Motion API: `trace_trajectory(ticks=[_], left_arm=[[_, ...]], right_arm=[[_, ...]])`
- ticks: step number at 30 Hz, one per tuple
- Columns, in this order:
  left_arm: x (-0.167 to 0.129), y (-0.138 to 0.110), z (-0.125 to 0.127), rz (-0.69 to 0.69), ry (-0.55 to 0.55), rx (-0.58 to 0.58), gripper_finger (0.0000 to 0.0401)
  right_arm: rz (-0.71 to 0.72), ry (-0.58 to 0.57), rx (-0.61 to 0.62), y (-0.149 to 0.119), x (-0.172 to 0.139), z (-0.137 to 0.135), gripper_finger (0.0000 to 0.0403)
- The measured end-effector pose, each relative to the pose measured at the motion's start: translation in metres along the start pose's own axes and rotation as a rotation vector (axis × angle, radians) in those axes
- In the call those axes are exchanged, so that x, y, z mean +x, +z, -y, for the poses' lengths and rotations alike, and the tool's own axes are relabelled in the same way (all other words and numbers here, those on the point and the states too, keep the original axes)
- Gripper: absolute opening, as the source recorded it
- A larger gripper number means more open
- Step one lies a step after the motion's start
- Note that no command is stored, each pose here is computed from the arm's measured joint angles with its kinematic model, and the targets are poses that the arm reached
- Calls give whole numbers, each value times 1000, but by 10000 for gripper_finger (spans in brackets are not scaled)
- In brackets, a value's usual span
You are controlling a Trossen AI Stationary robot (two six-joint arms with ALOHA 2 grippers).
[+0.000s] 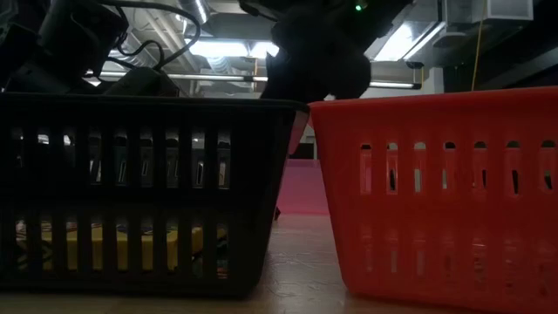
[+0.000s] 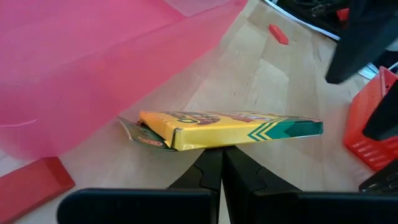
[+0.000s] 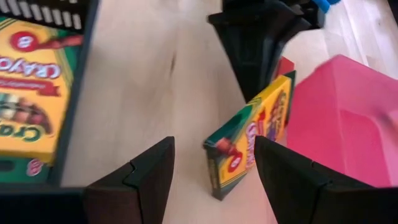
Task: Pick & Place School Supplies
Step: Put the crayon box into the black bin
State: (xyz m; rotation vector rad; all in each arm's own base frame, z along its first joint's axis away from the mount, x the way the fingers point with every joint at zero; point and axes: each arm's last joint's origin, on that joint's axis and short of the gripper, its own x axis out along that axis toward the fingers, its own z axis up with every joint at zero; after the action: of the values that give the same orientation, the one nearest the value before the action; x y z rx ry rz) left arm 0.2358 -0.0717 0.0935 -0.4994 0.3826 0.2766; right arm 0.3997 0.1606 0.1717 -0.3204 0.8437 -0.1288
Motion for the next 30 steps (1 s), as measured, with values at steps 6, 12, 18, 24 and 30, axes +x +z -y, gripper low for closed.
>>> trace_trajectory(ticks=[6,12,18,24,30], left_arm=[[0,0,0,0,0,0,2],[2,5,-1,21,-18,-6,2],[4,8,-3,9,-33,-8,2],[4,7,-3,6,-34,-7,2],[4,7,-3,-1,-44,0,2]], right_arm=[[-7,13,34,1,4,6,224],[-3,42,57,1,4,6,224],[-7,39,64,0,7,5,224],[-42,26,66,-5,18,11,224],[-40,18,85,-3,22,19,224]])
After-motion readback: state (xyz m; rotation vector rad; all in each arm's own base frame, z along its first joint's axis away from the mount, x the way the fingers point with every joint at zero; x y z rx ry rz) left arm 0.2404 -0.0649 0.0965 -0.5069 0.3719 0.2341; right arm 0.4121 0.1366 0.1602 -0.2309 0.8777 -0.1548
